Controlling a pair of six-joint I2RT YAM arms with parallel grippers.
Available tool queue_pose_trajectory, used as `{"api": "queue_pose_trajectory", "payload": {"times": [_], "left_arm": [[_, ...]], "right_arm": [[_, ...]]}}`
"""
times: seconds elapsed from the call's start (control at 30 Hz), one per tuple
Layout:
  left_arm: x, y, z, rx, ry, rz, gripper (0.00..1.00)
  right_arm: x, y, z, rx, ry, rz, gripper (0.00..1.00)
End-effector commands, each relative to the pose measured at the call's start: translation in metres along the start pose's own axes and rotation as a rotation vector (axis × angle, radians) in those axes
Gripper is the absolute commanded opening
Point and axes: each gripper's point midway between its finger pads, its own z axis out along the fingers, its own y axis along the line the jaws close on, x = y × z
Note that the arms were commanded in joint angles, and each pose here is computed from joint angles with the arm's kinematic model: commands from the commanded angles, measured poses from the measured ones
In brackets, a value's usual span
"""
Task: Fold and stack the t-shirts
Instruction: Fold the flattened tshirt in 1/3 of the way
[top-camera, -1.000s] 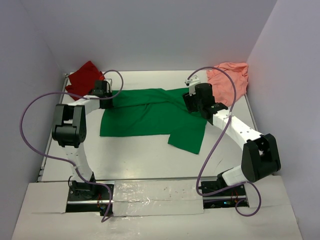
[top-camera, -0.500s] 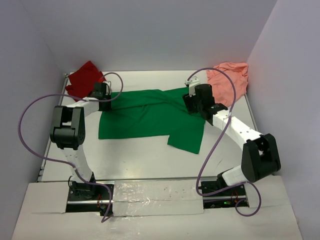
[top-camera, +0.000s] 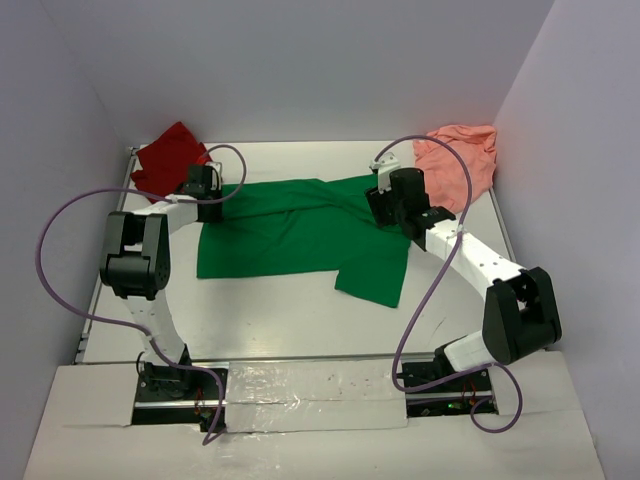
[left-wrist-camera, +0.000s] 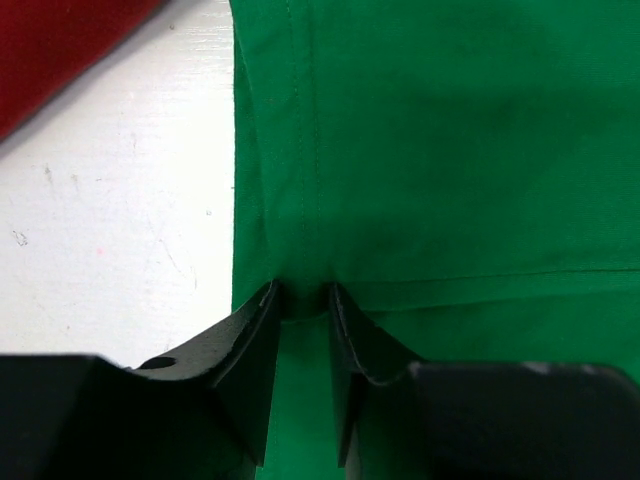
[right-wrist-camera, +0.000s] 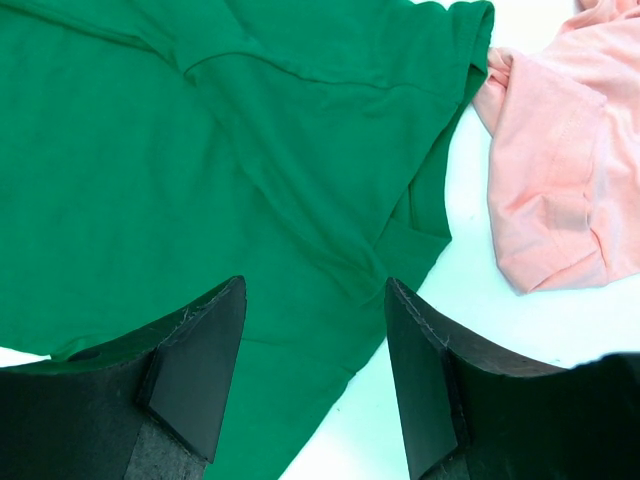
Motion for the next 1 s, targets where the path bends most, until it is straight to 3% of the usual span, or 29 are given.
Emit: {"api": "queue_pose_trajectory", "payload": {"times": [0.0, 0.7, 0.9, 0.97], "left_arm": [[-0.034, -0.001, -0.012, 0.002, -0.099, -0.02, 0.35], [-0.056, 0.013, -0.017, -0.079, -0.178, -0.031, 0.3], [-0.048, 0.009, -0.013, -0.061, -0.153, -0.028, 0.13], [-0.046, 0.008, -0.013, -0.055, -0.151, -0.027, 0.01]], "right_arm": [[-0.008, -0.004, -0.003, 0.006, -0.035, 0.0, 0.64], [0.007, 0.0, 0.005, -0.001, 0.008, -0.01, 0.63], [0.003, -0.003, 0.004, 0.009, -0.001, -0.014, 0.63], [0.005, -0.003, 0.005, 0.01, 0.003, -0.014, 0.63]]}}
